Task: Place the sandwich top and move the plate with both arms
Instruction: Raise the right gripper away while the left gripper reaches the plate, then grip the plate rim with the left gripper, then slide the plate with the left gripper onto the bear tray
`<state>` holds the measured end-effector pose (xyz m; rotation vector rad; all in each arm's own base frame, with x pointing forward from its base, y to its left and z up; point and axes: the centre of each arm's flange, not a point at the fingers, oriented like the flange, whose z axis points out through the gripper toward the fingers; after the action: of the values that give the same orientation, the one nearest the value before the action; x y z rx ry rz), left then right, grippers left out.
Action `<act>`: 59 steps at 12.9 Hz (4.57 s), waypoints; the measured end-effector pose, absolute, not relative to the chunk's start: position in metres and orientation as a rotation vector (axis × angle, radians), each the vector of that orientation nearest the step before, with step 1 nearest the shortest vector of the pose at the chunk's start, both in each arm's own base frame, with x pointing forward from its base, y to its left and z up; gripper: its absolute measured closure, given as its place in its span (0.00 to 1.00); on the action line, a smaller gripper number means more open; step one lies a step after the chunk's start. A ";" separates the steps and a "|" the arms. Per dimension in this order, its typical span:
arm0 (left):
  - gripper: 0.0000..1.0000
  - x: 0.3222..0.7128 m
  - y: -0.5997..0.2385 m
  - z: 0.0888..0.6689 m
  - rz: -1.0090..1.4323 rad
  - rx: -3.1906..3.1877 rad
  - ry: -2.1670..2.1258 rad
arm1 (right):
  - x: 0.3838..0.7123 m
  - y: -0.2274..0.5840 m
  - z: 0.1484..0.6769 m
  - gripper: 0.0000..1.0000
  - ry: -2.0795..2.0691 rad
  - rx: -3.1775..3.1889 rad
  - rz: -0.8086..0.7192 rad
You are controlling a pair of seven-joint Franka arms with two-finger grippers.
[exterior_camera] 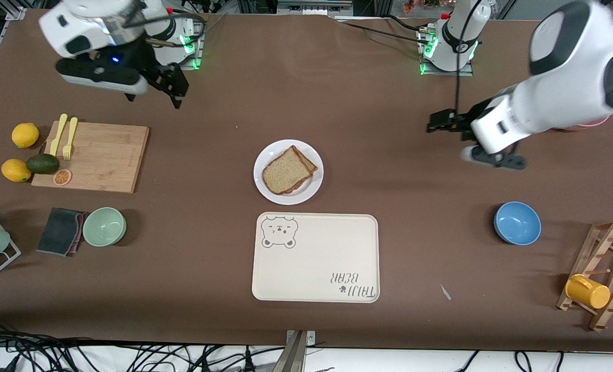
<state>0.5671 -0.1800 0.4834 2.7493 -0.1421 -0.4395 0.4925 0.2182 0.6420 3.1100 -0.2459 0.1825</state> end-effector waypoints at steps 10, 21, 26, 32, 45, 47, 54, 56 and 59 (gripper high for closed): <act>0.00 0.613 -0.290 0.310 -0.274 2.317 -0.084 | 0.528 0.008 0.630 0.00 -0.456 3.156 -0.102; 0.48 0.606 -0.310 0.199 -0.123 2.220 -0.237 | 0.565 0.007 0.607 0.00 -0.267 3.084 -0.103; 0.53 0.594 -0.318 0.158 -0.086 2.142 -0.296 | 0.561 0.013 0.620 0.00 -0.203 3.135 -0.057; 0.61 0.582 -0.337 0.139 -0.052 2.118 -0.263 | 0.559 0.016 0.622 0.00 -0.192 3.135 -0.064; 0.81 0.570 -0.347 0.120 -0.042 2.127 -0.311 | 0.559 0.020 0.622 0.00 -0.181 3.135 -0.068; 0.89 0.569 -0.350 0.119 -0.041 2.126 -0.323 | 0.559 0.020 0.622 0.00 -0.180 3.136 -0.068; 0.95 0.567 -0.353 0.120 -0.043 2.118 -0.336 | 0.558 0.020 0.623 0.00 -0.179 3.136 -0.066; 0.95 0.568 -0.354 0.125 -0.043 2.108 -0.342 | 0.558 0.020 0.623 0.00 -0.178 3.136 -0.066; 0.95 0.573 -0.357 0.143 -0.041 2.083 -0.346 | 0.558 0.020 0.623 0.00 -0.178 3.136 -0.066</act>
<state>0.5728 -0.3569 0.1429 2.0830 -0.3458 -0.0413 0.5582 0.0202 0.6227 3.1357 -0.1784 -0.0658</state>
